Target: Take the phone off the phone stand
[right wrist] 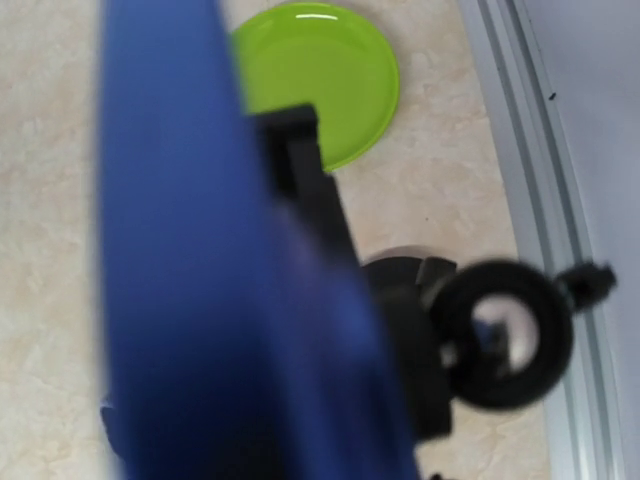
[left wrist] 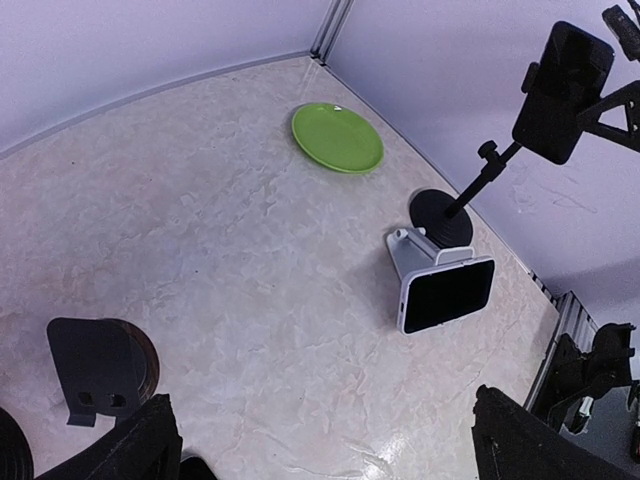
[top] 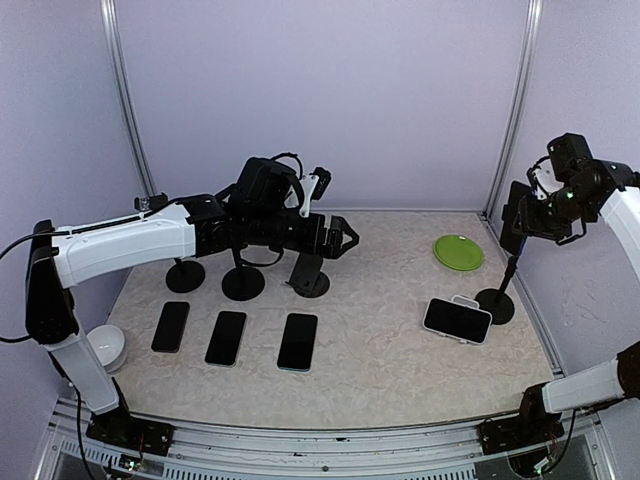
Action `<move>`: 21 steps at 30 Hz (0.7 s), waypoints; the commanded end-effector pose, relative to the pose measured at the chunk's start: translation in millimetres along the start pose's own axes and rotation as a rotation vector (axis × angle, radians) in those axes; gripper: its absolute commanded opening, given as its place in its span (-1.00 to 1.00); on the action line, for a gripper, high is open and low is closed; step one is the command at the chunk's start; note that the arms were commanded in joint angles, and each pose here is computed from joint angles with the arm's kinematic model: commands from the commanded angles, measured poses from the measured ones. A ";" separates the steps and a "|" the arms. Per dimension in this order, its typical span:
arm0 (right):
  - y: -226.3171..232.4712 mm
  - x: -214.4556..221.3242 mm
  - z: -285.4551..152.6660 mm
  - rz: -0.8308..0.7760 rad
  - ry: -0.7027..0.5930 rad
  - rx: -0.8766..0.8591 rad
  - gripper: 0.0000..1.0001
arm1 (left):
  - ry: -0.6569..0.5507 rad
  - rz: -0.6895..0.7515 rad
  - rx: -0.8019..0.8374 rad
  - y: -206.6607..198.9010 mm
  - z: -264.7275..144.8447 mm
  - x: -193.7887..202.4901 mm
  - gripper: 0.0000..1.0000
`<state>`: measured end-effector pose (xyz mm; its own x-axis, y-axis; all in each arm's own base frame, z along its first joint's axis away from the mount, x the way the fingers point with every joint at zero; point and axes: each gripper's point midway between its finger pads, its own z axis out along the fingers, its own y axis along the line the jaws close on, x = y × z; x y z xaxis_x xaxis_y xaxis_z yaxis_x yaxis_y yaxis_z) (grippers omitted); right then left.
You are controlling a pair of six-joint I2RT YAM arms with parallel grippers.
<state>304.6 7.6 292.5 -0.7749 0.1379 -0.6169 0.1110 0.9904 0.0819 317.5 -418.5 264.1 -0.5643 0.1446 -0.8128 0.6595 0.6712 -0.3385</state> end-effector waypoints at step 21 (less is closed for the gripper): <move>-1.4 -66.5 -18.7 -0.074 -0.195 0.006 -1.00 | -0.044 0.006 -0.012 -0.2 -6.7 -20.2 0.97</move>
<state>327.2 1.0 309.3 -0.7531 0.0727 -0.6539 0.0685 0.9971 0.0320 319.6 -419.7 272.6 -0.5541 0.1320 -0.8219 0.6611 0.6697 -0.3382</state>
